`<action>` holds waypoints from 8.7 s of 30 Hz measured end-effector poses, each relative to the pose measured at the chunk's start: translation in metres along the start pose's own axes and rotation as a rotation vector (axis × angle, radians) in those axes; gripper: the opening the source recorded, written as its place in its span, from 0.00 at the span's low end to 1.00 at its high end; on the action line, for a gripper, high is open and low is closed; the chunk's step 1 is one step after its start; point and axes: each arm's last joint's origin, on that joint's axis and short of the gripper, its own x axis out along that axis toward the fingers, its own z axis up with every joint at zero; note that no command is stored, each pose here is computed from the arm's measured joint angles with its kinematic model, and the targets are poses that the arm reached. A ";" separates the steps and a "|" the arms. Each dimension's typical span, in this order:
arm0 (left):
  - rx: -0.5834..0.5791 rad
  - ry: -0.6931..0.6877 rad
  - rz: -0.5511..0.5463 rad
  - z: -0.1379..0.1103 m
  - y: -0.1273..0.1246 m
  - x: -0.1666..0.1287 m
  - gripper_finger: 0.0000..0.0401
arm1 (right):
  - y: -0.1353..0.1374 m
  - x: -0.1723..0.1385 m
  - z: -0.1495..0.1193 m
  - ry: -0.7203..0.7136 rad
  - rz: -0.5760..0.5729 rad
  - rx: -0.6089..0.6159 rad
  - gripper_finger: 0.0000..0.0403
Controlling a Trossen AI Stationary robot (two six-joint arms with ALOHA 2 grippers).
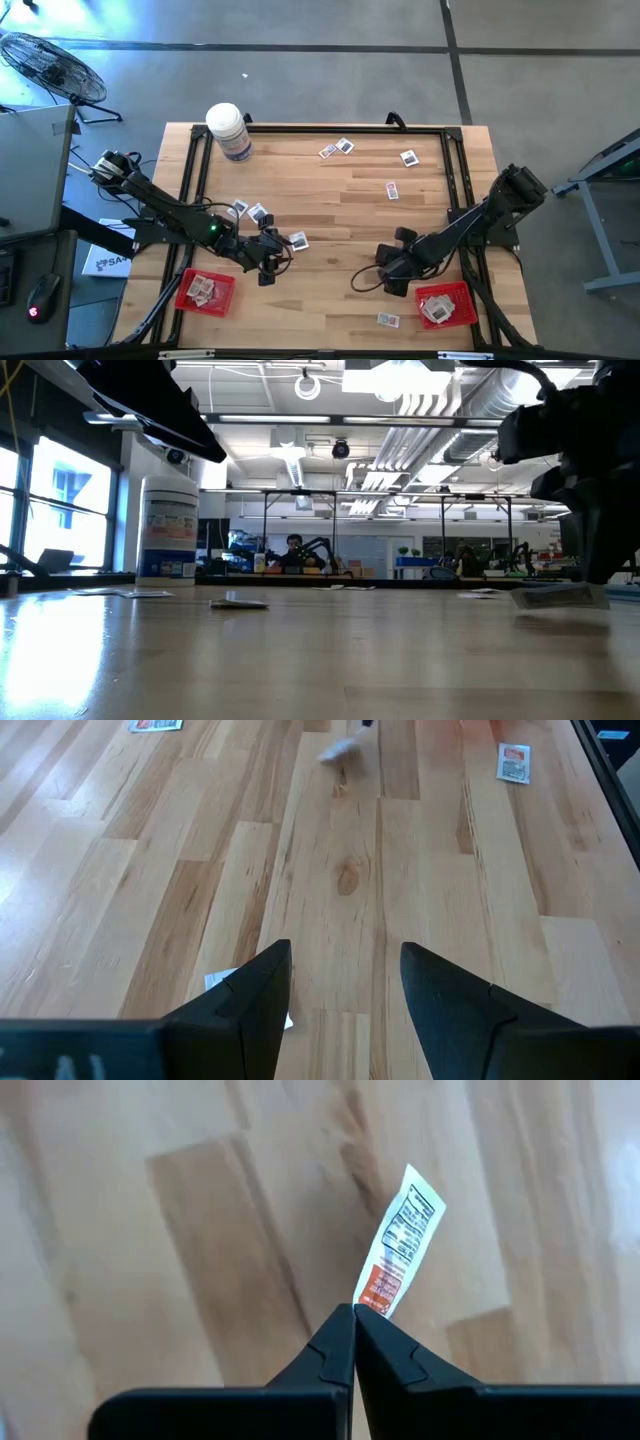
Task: Pick & Place First Aid Supplies
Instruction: Put the ointment pack into the left red bin
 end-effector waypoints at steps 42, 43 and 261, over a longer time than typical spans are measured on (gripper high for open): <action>0.204 -0.326 -0.162 -0.001 -0.053 0.102 0.46 | 0.040 0.001 0.033 -0.439 0.377 -0.197 0.00; 0.207 -0.321 -0.164 0.000 -0.054 0.105 0.46 | 0.041 0.001 0.033 -0.444 0.379 -0.203 0.00; -0.188 -0.070 0.313 -0.022 -0.082 0.090 0.30 | 0.051 0.039 0.052 -0.446 0.129 -0.300 0.20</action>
